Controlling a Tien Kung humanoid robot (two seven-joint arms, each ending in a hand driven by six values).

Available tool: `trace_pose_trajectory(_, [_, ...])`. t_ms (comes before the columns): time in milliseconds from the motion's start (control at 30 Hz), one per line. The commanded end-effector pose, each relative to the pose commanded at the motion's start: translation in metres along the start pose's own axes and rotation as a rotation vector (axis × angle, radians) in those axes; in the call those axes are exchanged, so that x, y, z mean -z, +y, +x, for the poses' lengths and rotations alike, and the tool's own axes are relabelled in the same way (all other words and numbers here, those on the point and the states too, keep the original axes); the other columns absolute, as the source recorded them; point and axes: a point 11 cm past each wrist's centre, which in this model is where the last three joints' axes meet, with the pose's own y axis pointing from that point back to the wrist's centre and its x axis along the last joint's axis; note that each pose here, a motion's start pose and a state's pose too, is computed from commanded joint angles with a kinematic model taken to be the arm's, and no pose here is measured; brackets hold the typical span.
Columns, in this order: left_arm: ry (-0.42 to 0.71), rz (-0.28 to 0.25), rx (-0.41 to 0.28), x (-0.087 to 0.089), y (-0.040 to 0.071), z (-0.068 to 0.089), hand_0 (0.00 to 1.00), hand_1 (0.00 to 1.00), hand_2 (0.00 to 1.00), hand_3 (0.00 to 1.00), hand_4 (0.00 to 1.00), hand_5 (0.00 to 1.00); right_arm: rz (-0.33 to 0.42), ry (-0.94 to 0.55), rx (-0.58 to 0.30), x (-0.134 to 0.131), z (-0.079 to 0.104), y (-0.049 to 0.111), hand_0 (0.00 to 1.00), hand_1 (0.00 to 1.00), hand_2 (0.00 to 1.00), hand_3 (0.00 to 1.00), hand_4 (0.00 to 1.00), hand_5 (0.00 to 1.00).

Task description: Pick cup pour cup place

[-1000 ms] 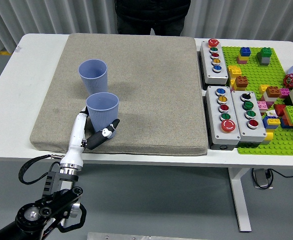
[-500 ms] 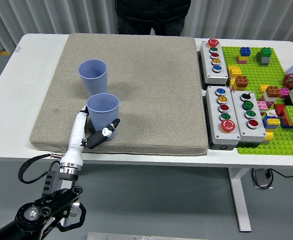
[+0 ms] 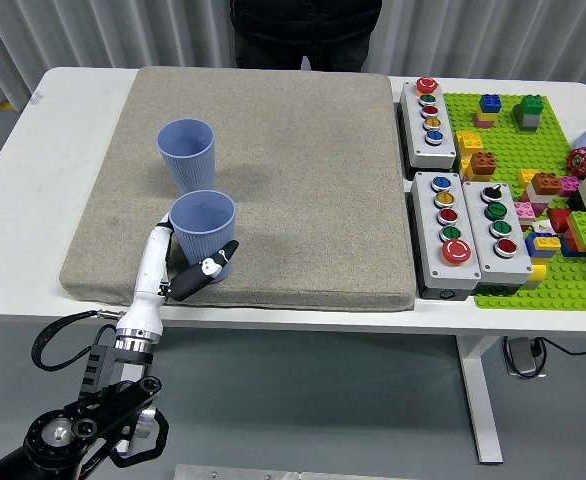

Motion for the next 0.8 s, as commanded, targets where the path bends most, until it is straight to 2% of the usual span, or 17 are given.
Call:
trace_pose_trajectory(300, [-0.01, -0.004, 0.002, 0.0005, 0.0039, 0.0044, 0.798, 0.801, 0.838, 0.848, 0.942, 0.551, 0.0, 0.0, 0.0, 0.0, -0.0002, 0.0001, 0.675, 0.615, 0.567, 0.576, 0.002, 0.194])
trace_pose_trajectory(800, [-0.034, -0.031, 0.017, -0.0033, 0.0034, 0.0042, 0.802, 0.813, 0.847, 0.849, 0.941, 0.549, 0.002, -0.003, 0.003, 0.0016, -0.0019, 0.0008, 0.674, 0.615, 0.567, 0.575, 0.002, 0.192])
